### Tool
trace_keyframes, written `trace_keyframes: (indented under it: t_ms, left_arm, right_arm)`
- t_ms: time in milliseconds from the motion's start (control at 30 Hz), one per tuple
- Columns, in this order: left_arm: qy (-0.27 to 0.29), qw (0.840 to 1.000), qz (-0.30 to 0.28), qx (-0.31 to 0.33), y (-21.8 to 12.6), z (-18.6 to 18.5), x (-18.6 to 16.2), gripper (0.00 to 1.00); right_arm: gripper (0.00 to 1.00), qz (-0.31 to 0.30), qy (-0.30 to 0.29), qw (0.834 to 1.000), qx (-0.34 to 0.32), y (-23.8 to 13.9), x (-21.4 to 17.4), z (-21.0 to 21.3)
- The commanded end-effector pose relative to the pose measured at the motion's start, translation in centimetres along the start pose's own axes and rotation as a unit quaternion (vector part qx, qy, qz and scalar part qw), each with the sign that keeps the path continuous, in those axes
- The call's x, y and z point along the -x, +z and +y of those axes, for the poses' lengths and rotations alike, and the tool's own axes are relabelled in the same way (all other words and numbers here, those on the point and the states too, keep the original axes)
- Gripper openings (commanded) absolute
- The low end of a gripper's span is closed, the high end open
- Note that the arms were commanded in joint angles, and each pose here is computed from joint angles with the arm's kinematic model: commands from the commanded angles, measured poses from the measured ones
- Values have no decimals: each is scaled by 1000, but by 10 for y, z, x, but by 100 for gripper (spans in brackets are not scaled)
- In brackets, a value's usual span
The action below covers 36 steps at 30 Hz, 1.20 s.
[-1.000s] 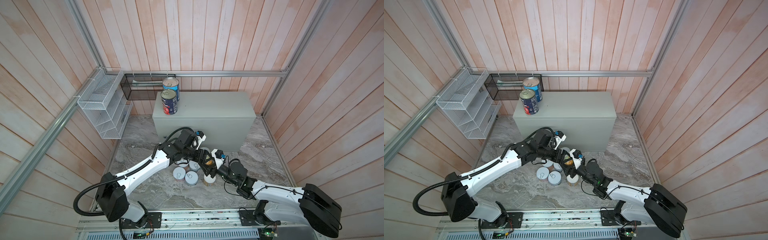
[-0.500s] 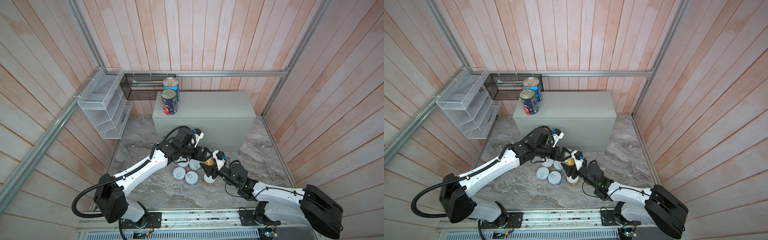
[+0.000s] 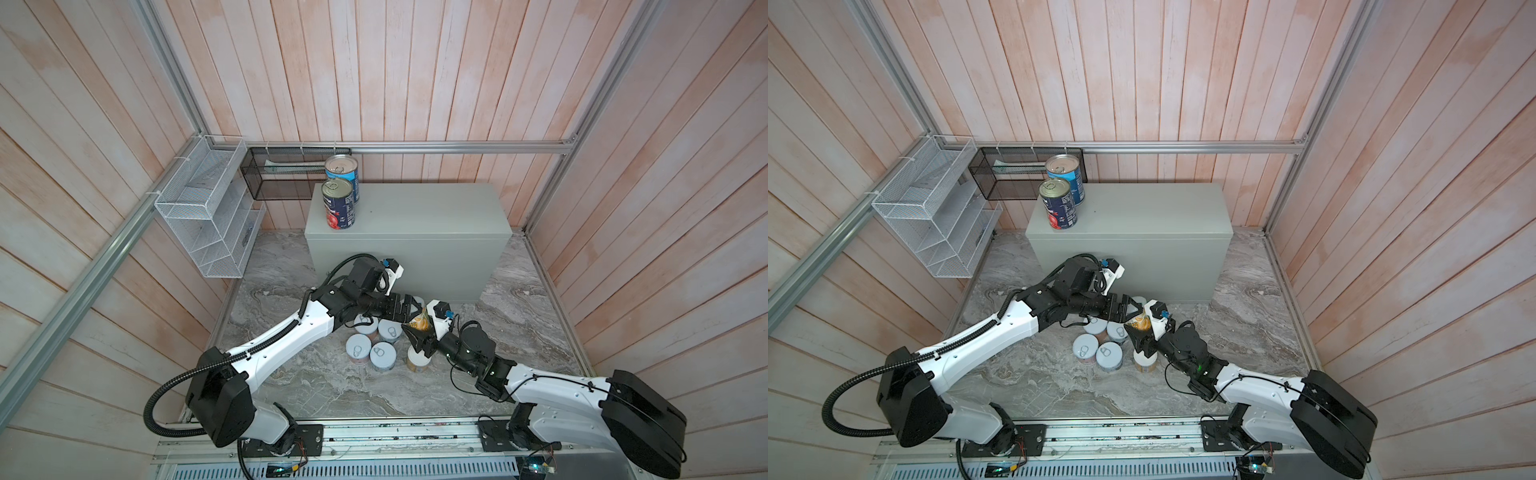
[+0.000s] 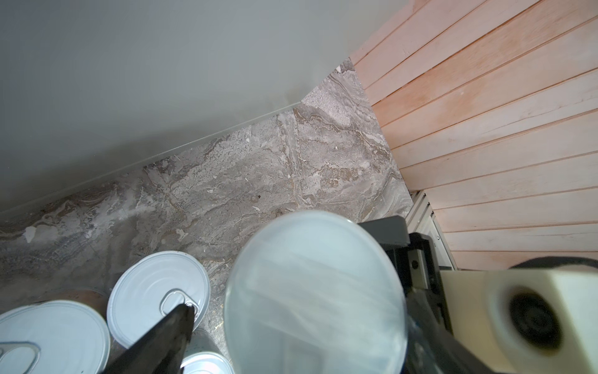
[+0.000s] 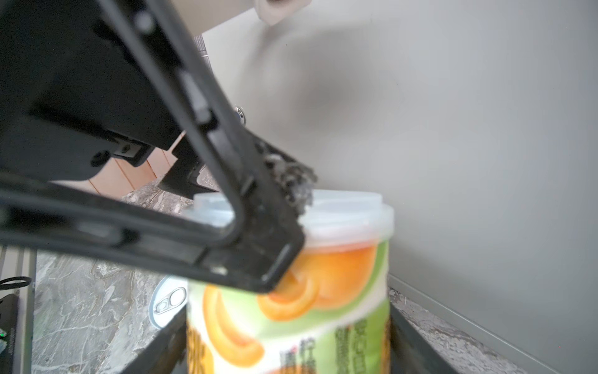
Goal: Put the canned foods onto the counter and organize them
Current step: 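Open the left gripper and draw it back while the right gripper holds the can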
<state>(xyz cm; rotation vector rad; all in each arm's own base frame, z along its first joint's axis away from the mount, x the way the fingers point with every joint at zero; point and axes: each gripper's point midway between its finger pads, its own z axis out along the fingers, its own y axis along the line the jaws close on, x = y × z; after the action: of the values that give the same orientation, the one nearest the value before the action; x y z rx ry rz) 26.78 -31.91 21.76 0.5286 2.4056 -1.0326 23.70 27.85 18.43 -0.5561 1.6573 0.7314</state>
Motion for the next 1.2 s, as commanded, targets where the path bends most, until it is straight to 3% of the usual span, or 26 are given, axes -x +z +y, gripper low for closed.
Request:
trace_keyframes:
  t_ms: [0,233,567,1167]
  left_arm:
    - [-1,998,-57,-5,-20,-7,16,100]
    - [1,992,-121,35,-45,2,27,100]
    - [8,983,-169,75,-57,25,20,100]
    - [24,963,-220,155,-72,69,-3,100]
  right_arm:
    - [68,-56,14,998,-17,-6,29,-5]
    - [68,-56,28,998,-18,-11,28,-7]
    - [68,-60,28,998,-21,-16,44,-5]
    - [67,-75,47,996,-27,-31,75,-5]
